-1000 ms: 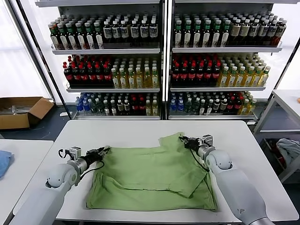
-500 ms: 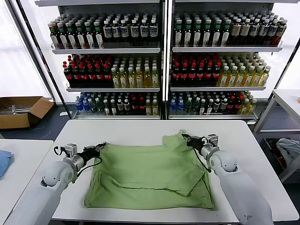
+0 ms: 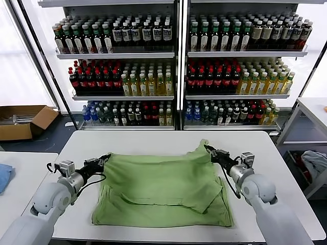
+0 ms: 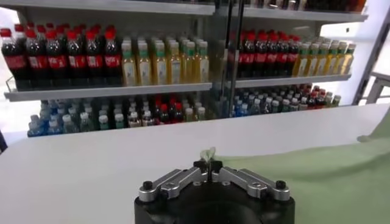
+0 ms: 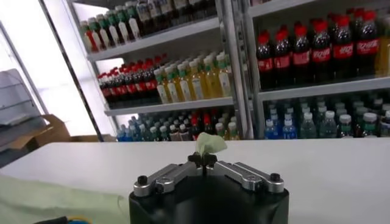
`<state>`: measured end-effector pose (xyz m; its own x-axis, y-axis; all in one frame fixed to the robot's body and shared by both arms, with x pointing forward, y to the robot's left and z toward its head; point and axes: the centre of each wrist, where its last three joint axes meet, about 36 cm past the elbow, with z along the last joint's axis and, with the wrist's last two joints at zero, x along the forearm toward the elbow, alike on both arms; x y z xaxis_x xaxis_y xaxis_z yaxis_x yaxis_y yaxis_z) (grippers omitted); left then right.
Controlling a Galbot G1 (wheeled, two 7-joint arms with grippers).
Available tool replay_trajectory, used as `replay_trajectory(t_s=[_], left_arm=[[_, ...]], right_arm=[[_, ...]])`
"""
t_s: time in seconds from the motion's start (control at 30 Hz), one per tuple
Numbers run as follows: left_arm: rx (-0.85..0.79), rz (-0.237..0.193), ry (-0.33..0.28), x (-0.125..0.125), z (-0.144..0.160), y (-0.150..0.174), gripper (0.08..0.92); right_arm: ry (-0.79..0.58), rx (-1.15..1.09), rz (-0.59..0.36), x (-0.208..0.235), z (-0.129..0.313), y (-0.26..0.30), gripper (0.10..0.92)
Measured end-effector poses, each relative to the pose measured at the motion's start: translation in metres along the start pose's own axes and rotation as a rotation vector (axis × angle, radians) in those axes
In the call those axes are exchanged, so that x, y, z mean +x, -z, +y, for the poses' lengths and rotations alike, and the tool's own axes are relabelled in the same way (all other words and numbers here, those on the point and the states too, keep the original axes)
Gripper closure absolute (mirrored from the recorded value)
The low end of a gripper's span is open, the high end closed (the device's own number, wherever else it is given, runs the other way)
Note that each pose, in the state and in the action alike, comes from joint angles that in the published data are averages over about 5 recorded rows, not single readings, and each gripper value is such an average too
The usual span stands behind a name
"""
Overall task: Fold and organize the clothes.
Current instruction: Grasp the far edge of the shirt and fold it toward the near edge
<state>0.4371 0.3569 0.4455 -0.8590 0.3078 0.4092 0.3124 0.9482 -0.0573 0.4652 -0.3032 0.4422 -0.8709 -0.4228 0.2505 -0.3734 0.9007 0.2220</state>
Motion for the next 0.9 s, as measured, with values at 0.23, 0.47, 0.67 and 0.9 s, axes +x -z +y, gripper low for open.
replay_trajectory(t_s=[0.23, 0.47, 0.67, 0.9], left_arm=[[-0.011, 0.03, -0.004, 0.04, -0.023, -0.019, 0.91], [-0.037, 0.098, 0.002, 0.071, -0.041, -0.05, 0.91], [-0.077, 0.126, 0.023, 0.087, -0.051, -0.062, 0.831], [-0.083, 0.108, 0.074, 0.103, -0.053, -0.056, 0.641]], right_arm=[[-0.019, -0.002, 0.017, 0.062, 0.023, -0.024, 0.917], [-0.057, -0.001, 0.088, 0.114, 0.047, -0.054, 0.91], [-0.109, 0.003, 0.135, 0.14, 0.054, -0.065, 0.774], [-0.167, 0.018, 0.094, 0.153, 0.039, -0.054, 0.574]])
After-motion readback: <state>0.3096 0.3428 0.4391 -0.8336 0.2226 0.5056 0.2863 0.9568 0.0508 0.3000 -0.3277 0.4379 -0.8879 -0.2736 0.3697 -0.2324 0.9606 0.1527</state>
